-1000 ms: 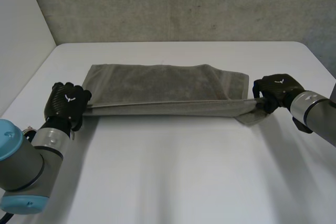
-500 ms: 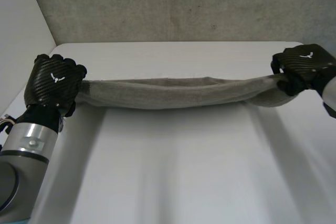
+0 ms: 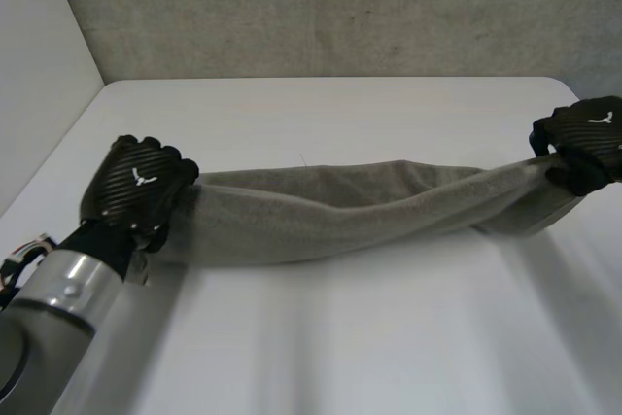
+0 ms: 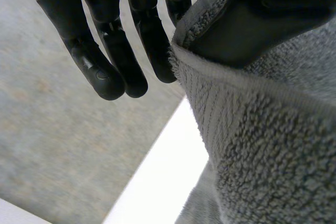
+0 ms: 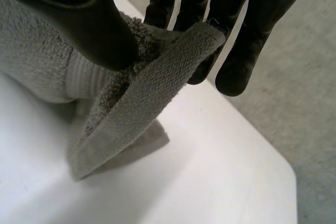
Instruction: Fold the towel.
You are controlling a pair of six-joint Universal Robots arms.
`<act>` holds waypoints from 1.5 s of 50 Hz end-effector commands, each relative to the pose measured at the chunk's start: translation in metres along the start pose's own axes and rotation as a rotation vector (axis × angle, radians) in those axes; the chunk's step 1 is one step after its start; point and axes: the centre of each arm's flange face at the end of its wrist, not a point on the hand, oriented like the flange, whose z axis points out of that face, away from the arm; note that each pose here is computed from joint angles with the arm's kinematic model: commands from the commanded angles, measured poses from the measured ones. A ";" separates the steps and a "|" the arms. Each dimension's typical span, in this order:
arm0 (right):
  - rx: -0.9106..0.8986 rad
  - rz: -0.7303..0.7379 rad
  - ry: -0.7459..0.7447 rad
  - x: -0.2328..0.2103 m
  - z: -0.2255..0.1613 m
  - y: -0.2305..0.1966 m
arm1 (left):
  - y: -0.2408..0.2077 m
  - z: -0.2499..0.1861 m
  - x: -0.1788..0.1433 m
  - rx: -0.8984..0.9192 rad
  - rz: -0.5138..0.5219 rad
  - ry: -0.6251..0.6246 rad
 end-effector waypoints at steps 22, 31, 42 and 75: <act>0.048 -0.157 0.109 -0.036 0.173 0.034 | 0.096 0.175 0.020 -0.027 0.003 0.019; 0.061 -0.178 0.144 -0.049 0.199 0.049 | 0.107 0.192 0.022 -0.011 0.009 0.002; -0.003 -0.159 0.241 -0.045 0.187 0.041 | 0.074 0.192 -0.010 0.019 0.018 -0.106; -0.168 0.097 0.131 -0.057 0.087 0.075 | 0.056 0.067 -0.002 -0.174 -0.203 -0.095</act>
